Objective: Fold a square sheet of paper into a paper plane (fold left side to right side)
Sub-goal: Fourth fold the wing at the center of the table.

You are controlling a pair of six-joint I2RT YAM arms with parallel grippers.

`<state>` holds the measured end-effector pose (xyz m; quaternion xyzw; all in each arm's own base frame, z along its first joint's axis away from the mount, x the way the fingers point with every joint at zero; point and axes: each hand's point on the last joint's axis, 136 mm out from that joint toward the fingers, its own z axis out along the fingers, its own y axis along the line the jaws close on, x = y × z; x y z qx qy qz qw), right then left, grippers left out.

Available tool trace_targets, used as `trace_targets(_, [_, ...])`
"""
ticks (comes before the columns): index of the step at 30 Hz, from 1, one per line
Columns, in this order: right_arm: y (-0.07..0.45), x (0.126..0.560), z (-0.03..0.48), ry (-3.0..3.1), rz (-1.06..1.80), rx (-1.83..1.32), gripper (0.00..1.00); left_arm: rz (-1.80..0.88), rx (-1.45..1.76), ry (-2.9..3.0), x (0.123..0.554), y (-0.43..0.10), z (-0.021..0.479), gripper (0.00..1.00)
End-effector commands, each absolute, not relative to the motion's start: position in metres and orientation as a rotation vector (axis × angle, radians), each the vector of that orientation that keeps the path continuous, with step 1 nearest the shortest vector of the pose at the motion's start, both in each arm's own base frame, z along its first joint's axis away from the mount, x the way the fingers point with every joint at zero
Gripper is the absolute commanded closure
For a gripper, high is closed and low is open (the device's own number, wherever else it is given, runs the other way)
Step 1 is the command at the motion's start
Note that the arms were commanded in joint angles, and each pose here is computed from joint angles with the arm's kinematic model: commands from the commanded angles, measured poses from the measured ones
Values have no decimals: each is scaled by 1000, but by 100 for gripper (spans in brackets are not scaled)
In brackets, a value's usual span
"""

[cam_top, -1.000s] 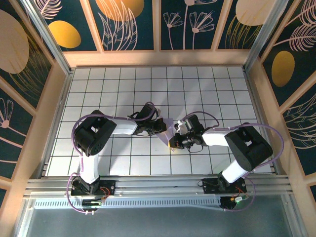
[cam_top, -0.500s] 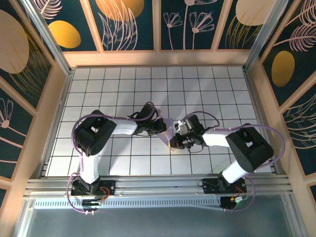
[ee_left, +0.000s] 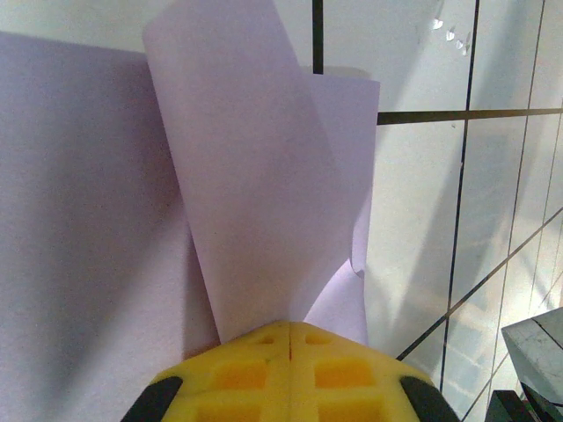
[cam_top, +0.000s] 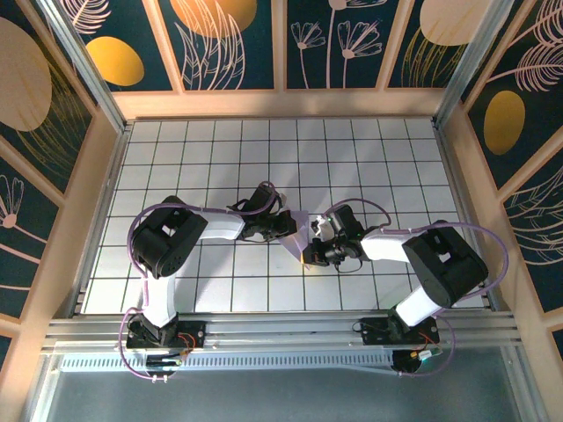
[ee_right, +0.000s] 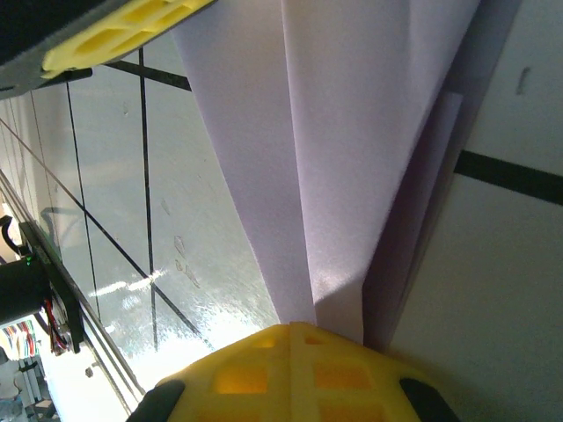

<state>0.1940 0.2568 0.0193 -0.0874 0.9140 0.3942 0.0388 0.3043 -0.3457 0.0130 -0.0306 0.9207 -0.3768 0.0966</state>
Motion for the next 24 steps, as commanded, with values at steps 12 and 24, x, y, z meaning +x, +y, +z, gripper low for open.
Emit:
trace_targets(12, [242,177,5,2887,1110,-285,100,-895,-149,2883,287,-316,-29,96])
trace_targets(24, [239,168,3,2913,1110,-301,100,-888,-154,2891,286,-315,-33,96])
